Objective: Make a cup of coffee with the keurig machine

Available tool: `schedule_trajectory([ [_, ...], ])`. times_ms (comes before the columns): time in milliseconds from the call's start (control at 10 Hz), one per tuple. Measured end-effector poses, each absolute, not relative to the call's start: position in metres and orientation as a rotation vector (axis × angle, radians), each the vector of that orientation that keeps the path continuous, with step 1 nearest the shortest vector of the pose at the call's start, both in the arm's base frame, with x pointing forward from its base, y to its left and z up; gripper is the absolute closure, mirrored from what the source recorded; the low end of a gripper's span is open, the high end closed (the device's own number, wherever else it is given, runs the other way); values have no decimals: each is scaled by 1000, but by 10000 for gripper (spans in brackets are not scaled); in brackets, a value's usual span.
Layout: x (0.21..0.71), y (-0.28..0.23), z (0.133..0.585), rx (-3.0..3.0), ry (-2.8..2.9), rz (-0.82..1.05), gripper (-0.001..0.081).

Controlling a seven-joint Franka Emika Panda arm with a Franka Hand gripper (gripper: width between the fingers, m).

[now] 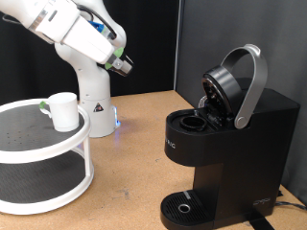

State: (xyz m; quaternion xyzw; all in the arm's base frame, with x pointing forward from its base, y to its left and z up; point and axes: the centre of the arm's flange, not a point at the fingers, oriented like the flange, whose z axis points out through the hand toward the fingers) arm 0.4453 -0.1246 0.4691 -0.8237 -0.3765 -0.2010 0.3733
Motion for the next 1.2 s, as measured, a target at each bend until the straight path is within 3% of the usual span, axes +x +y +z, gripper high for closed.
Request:
schedule_trajectory([
  [400,468,-82,484,-2185,-995,-540,339],
  [700,475,-44,493,-2174,-1033,-454,339],
  [1200,485,-30,493,-2268,-987,-471,339],
])
